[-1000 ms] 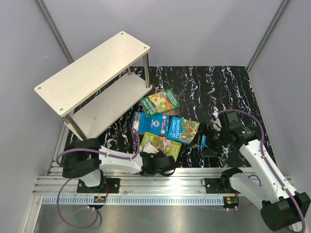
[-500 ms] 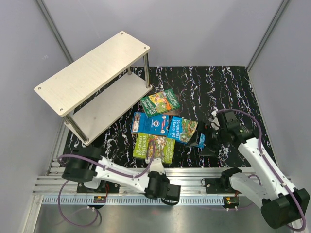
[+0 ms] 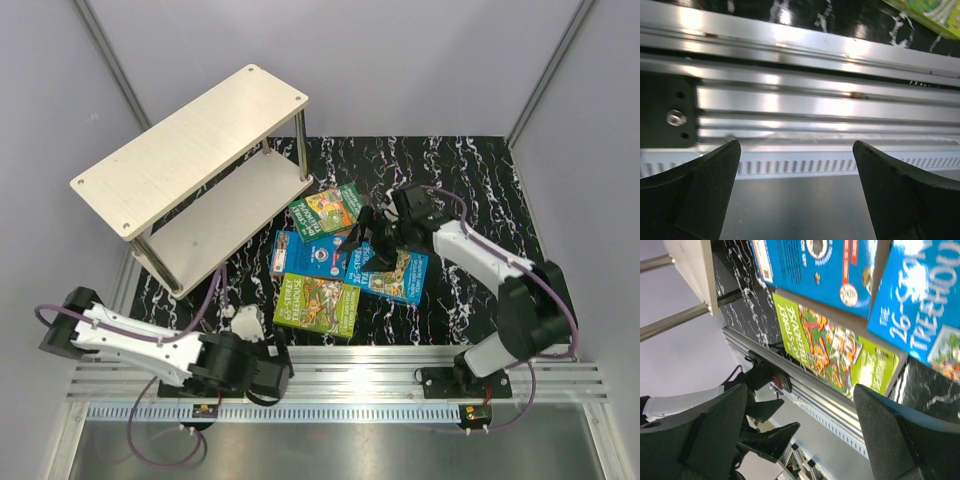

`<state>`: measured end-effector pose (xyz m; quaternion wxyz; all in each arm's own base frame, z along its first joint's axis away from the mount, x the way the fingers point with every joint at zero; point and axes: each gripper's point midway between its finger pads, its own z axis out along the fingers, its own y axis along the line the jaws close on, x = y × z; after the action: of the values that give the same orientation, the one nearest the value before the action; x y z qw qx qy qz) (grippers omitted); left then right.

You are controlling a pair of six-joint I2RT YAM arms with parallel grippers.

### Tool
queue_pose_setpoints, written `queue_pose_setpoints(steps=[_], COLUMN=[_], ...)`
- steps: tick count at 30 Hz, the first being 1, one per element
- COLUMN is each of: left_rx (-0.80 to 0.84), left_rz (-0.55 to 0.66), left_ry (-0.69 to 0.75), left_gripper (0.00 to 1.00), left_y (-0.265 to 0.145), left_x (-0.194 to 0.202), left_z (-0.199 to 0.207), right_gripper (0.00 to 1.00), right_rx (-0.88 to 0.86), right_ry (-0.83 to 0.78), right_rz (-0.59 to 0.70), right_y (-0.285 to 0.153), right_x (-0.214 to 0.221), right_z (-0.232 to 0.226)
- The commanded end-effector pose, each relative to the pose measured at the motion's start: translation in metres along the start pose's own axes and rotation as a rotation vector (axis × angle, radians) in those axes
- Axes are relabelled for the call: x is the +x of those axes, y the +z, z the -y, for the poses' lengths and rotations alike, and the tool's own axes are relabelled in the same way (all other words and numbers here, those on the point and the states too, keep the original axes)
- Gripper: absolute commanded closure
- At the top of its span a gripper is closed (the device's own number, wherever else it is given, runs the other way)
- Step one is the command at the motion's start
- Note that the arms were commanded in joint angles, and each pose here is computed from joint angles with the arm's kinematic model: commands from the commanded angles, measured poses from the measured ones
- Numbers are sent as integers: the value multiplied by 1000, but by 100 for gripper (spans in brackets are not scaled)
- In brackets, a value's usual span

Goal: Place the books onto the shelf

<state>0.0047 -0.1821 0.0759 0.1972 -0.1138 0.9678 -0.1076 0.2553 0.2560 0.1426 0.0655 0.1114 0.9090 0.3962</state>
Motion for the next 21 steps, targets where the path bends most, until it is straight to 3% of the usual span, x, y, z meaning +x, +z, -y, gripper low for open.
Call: queue_pose_setpoints(steps=[1, 5, 9, 11, 14, 16, 19, 21], left_rx=[63, 29, 38, 39, 87, -19, -51, -22], left_rz=[52, 107, 110, 112, 61, 66, 31, 3], left_ry=[-442, -459, -464, -383, -233, -98, -16, -34], left_gripper=[1, 1, 1, 1, 1, 1, 1, 1], left_y=[7, 15, 22, 27, 35, 52, 71, 84], left_x=[-28, -46, -54, -61, -67, -68, -71, -68], left_z=[-7, -34, -33, -27, 16, 17, 40, 52], right_gripper=[6, 9, 12, 13, 14, 14, 15, 15], right_rx=[-41, -20, 32, 67, 100, 122, 122, 145], right_ry=[-43, -79, -124, -129, -112, -87, -76, -82], right_rz=[46, 3, -46, -79, -96, -112, -121, -148], right_y=[31, 72, 108, 119, 121, 116, 114, 116], right_x=[-28, -38, -37, -29, -15, 0, 14, 34], right_z=[-13, -13, -5, 9, 32, 50, 59, 71])
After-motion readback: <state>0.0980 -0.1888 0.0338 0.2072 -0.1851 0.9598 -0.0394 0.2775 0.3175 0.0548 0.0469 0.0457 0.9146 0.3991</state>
